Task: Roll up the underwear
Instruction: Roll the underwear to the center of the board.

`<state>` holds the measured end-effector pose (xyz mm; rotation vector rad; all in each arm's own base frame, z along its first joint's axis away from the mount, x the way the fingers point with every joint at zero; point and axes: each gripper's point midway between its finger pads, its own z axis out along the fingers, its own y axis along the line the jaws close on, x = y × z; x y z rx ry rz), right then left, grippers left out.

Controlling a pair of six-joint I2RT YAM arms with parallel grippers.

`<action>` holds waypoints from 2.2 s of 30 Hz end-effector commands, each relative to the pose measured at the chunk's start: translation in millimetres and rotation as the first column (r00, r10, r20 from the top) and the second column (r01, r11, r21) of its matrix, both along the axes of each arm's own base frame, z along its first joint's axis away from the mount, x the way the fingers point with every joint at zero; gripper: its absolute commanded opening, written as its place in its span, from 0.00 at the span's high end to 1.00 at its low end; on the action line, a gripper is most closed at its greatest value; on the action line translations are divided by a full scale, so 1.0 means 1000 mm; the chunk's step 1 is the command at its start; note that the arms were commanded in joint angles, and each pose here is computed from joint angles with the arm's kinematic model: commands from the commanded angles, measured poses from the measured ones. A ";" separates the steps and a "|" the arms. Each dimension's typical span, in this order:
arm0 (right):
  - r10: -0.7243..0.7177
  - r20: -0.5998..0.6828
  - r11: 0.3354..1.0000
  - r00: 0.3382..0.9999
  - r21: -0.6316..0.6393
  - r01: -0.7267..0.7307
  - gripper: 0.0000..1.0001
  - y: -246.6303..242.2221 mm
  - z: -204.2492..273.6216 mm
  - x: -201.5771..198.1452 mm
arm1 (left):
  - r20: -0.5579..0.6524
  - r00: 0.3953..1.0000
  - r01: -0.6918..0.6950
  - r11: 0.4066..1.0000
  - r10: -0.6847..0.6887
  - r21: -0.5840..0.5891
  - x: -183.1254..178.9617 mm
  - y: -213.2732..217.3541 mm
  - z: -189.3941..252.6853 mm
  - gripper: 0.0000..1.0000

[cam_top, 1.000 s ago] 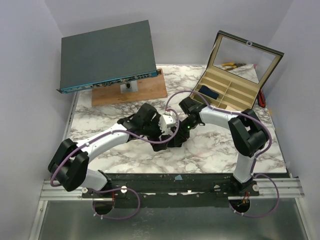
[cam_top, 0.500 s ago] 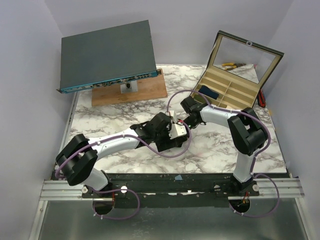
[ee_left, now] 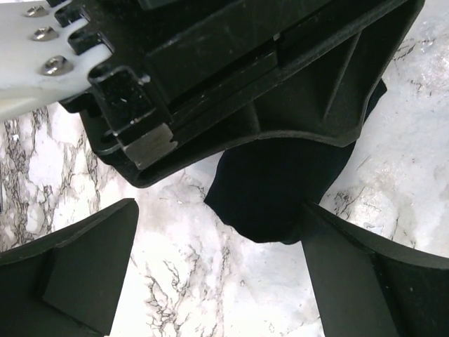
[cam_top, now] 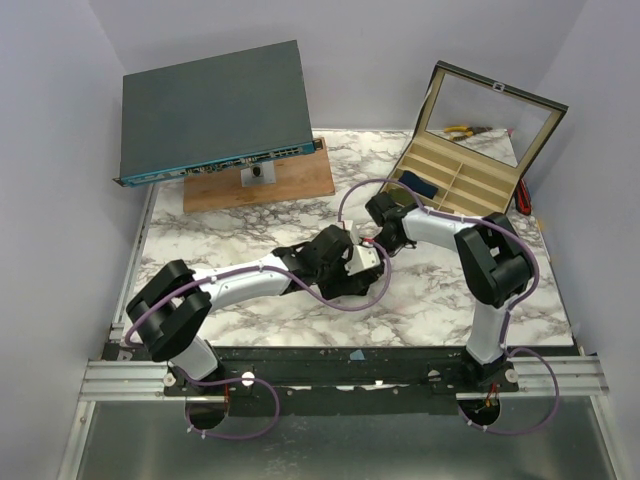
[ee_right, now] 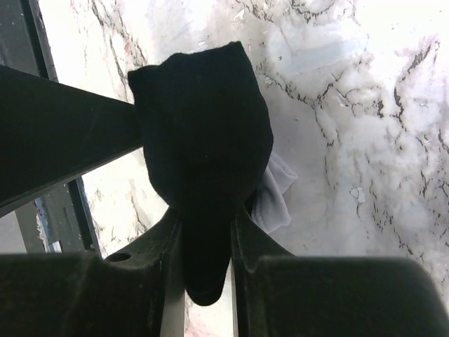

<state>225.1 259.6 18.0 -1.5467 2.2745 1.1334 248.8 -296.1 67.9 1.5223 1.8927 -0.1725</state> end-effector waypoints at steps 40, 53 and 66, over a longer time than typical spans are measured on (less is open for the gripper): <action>0.221 -0.019 0.880 0.975 -0.428 -0.208 0.99 -0.095 -0.079 -0.042 | 0.039 0.971 0.234 0.907 -0.235 -0.351 -0.042 -0.037 0.016 0.01; 0.214 -0.030 0.876 0.976 -0.436 -0.205 0.99 -0.097 -0.077 -0.035 | -0.089 0.960 0.247 0.954 -0.264 -0.170 -0.039 -0.032 -0.030 0.03; 0.204 -0.032 0.874 0.978 -0.445 -0.197 0.99 -0.105 -0.071 -0.028 | -0.095 0.961 0.238 0.950 -0.260 -0.200 -0.044 -0.031 -0.028 0.10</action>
